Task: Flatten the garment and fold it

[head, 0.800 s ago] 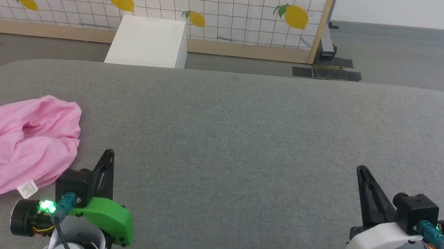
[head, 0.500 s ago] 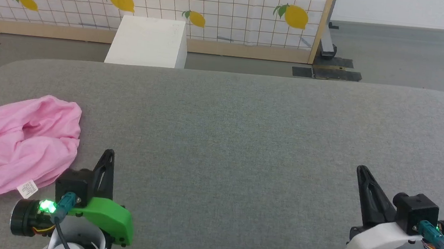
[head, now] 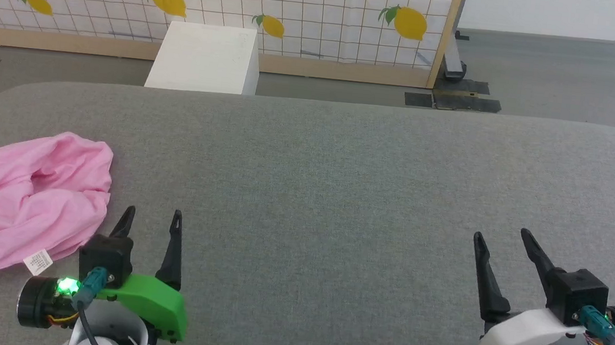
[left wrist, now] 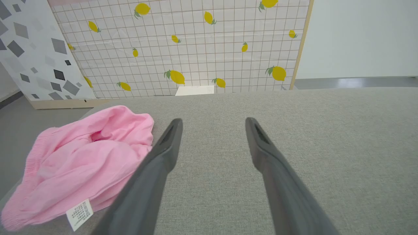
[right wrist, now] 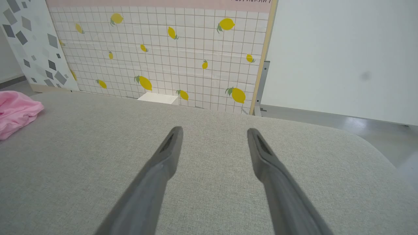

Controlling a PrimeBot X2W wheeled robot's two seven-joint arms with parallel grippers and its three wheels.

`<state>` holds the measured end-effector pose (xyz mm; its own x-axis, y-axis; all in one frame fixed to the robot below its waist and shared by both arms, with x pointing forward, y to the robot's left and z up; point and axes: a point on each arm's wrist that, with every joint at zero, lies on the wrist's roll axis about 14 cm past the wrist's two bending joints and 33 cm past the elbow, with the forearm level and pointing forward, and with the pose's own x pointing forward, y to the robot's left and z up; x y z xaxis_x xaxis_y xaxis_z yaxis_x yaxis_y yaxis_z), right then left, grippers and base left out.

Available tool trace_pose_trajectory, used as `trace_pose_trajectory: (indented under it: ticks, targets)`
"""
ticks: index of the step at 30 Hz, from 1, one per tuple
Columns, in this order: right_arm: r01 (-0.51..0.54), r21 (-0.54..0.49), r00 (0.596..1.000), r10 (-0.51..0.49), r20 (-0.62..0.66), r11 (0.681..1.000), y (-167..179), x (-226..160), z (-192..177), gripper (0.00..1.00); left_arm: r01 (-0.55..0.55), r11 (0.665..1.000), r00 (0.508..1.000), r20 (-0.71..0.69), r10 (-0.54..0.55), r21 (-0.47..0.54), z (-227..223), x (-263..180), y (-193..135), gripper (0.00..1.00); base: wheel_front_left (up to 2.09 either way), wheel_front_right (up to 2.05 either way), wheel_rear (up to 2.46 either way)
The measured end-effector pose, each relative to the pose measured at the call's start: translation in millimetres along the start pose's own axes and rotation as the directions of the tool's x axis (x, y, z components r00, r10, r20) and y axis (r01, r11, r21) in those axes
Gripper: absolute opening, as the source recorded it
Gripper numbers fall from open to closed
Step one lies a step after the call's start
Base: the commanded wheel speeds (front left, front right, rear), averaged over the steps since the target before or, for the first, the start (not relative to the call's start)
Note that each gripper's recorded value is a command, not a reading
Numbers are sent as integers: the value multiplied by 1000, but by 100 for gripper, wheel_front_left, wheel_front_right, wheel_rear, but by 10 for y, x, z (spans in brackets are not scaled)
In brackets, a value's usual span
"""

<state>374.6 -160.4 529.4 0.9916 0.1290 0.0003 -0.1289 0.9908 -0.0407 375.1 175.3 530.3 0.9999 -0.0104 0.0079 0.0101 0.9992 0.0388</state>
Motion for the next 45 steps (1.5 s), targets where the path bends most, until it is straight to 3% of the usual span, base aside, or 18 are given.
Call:
trace_pose_trajectory:
  ticks: [14, 45]
  targets:
    - [-6, 39, 1000, 5, 12, 999, 17, 24, -23, 100, -14, 1000, 1000, 1, 14, -18, -44, -28, 44, 100, 0, 0, 0]
    - [-141, 129, 990, 140, 13, 982, 484, 267, -170, 100, -179, 982, 984, 9, 180, -61, -142, -372, 565, 100, 0, 0, 0]
